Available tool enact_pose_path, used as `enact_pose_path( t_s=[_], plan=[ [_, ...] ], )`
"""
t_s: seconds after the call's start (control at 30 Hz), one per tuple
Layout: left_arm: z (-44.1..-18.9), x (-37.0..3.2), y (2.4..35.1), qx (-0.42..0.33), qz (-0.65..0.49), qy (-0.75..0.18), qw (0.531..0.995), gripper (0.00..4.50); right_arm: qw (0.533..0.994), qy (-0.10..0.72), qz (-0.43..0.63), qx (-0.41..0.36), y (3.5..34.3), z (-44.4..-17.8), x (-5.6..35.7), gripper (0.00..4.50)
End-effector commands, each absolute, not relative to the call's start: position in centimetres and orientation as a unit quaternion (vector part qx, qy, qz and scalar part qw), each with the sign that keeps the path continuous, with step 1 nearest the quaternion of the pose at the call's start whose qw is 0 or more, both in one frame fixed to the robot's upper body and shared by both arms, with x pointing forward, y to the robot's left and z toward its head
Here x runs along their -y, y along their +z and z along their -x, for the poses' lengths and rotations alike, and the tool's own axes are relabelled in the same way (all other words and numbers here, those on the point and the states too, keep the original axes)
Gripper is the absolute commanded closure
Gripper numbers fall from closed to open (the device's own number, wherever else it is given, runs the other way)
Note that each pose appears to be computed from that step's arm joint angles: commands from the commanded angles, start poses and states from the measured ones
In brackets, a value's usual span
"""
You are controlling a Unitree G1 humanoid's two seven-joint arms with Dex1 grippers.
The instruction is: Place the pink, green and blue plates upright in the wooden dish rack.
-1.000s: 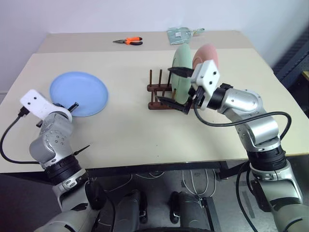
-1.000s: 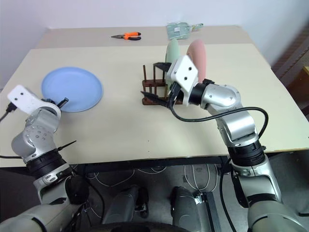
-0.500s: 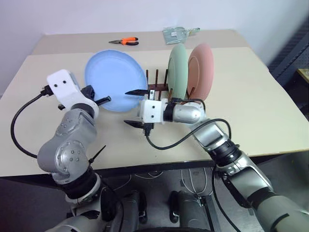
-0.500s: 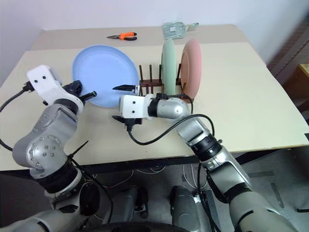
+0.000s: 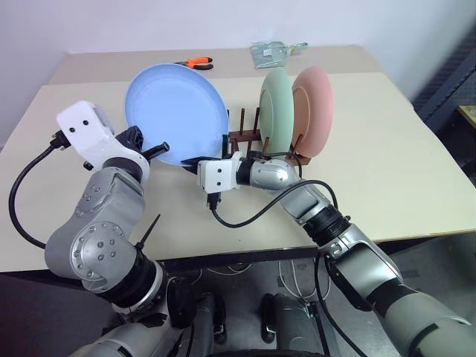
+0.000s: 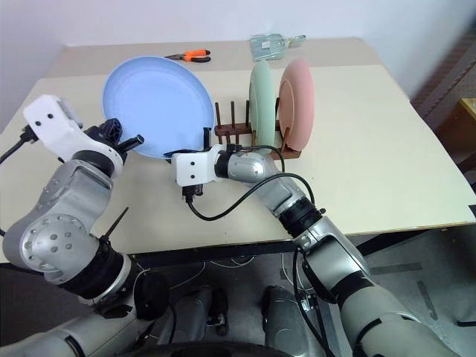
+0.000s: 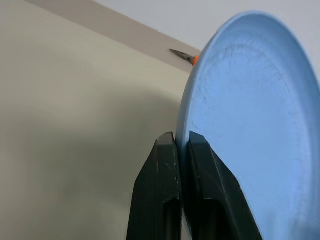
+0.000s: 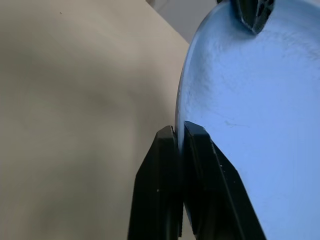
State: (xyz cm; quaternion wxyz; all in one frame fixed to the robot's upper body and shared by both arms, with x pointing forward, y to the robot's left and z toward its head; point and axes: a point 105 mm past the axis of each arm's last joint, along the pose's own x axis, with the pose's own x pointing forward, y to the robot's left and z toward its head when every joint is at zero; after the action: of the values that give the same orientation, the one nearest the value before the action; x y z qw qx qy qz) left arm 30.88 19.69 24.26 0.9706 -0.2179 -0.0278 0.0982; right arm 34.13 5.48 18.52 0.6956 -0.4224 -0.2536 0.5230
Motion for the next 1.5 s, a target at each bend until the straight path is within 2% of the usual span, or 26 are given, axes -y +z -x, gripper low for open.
enact_pose_path(
  t_s=[0.03, 0.13, 0.23, 0.3, 0.37, 0.43, 0.53, 0.63, 0.87, 1.23, 1.33, 1.47, 1.5],
  plan=[
    [-30.4, -22.6, 26.9, 0.106, 0.26, 0.135, 0.95, 2.49, 0.701, 0.495, 0.415, 0.303, 21.4, -34.2, -5.4, 4.5],
    [-29.9, -25.7, 28.7, 0.16, 0.266, 0.186, 0.932, 1.04, 0.703, 0.492, 0.409, 0.31, 21.7, -34.2, -5.1, 4.5],
    [-29.0, -29.4, 29.7, 0.199, 0.242, 0.243, 0.918, 1.04, 0.715, 0.496, 0.371, 0.323, 23.1, -33.9, -4.6, 4.5],
    [-29.1, -30.7, 28.9, 0.176, 0.186, 0.254, 0.933, 1.04, 0.743, 0.505, 0.294, 0.325, 25.2, -33.7, -3.8, 4.5],
    [-29.5, -31.0, 27.2, 0.135, 0.097, 0.244, 0.955, 1.04, 0.766, 0.531, 0.174, 0.317, 28.0, -32.8, -2.6, 4.5],
    [-30.1, -30.3, 24.6, 0.088, 0.025, 0.21, 0.973, 1.04, 0.775, 0.558, 0.041, 0.293, 30.7, -32.1, -1.0, 4.5],
    [-30.6, -27.9, 20.8, 0.032, -0.04, 0.122, 0.991, 1.04, 0.762, 0.586, -0.12, 0.247, 33.1, -31.2, 1.3, 4.5],
    [-30.4, -24.0, 17.5, -0.005, -0.107, 0.003, 0.994, 1.04, 0.772, 0.558, -0.236, 0.189, 33.3, -32.3, 3.2, 4.5],
    [-29.0, -18.5, 14.1, -0.032, -0.091, -0.16, 0.982, 1.04, 0.783, 0.528, -0.311, 0.106, 30.9, -33.0, 3.9, 4.5],
    [-28.6, -16.4, 13.6, -0.037, -0.083, -0.205, 0.974, 1.04, 0.812, 0.474, -0.337, 0.05, 30.3, -35.8, 3.9, 4.5],
    [-28.5, -16.1, 13.6, -0.036, -0.082, -0.207, 0.974, 1.0, 0.832, 0.461, -0.305, 0.05, 30.2, -36.6, 3.9, 3.59],
    [-28.4, -15.7, 13.6, -0.034, -0.076, -0.209, 0.974, 1.0, 0.859, 0.476, -0.155, 0.108, 30.6, -35.5, 3.2, 1.72],
    [-28.4, -15.6, 13.5, -0.035, -0.076, -0.209, 0.974, 1.0, 0.866, 0.472, -0.111, 0.123, 30.6, -35.4, 3.3, 1.72]
  ],
)
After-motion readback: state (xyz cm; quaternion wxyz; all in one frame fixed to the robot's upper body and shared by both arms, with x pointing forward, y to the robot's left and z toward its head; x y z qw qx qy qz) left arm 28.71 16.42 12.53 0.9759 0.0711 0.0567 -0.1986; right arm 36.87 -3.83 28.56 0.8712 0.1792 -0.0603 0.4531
